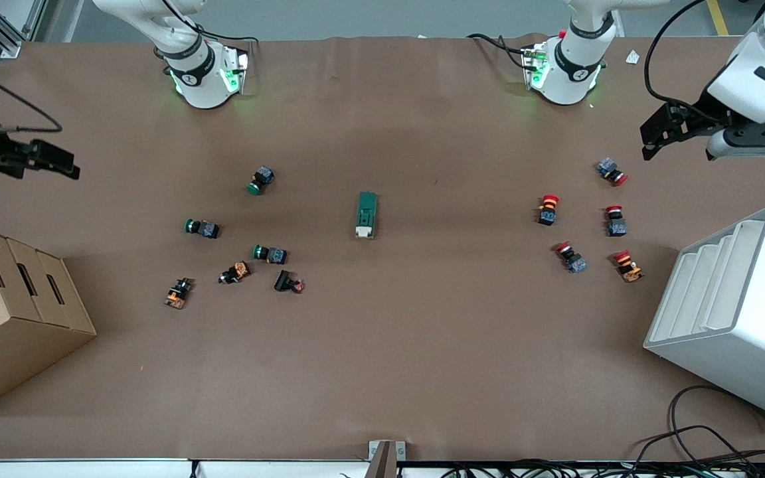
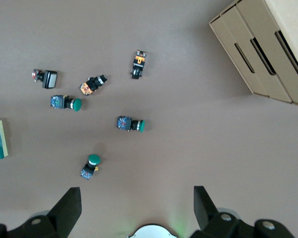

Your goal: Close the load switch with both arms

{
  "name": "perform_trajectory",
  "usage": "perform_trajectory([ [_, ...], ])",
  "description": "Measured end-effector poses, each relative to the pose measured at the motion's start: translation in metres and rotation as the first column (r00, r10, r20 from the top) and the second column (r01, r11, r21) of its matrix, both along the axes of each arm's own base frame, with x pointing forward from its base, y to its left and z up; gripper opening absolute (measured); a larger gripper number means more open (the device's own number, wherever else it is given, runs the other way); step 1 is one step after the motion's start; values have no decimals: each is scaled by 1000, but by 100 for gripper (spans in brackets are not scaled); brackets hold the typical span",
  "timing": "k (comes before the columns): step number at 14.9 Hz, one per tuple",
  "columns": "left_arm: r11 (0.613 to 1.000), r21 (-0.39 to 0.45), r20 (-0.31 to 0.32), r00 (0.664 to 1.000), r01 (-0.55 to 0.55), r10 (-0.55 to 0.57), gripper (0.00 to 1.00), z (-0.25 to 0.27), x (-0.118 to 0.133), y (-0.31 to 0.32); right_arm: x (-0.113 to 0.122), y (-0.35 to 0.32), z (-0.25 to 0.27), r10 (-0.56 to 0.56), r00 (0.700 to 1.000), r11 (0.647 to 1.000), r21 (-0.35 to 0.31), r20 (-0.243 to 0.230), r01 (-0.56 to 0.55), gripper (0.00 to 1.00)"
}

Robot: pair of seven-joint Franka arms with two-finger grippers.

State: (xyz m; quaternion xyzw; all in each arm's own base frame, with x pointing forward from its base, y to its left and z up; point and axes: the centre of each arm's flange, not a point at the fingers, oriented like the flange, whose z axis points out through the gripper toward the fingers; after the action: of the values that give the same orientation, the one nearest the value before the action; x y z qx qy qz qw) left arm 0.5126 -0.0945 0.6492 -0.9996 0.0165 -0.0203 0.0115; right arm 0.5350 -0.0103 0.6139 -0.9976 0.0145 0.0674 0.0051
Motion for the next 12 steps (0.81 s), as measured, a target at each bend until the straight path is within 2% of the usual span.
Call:
perform_trajectory([
  [5,1000,3,-35,999,-21,21,100,1,-19,10,-30,-1,30,-2,999,1000,-1,39,2,100],
  [12,1000,1,-29,999,-25,25,100,5,-21,12,-30,-3,30,-4,998,1000,-1,57,4,100],
])
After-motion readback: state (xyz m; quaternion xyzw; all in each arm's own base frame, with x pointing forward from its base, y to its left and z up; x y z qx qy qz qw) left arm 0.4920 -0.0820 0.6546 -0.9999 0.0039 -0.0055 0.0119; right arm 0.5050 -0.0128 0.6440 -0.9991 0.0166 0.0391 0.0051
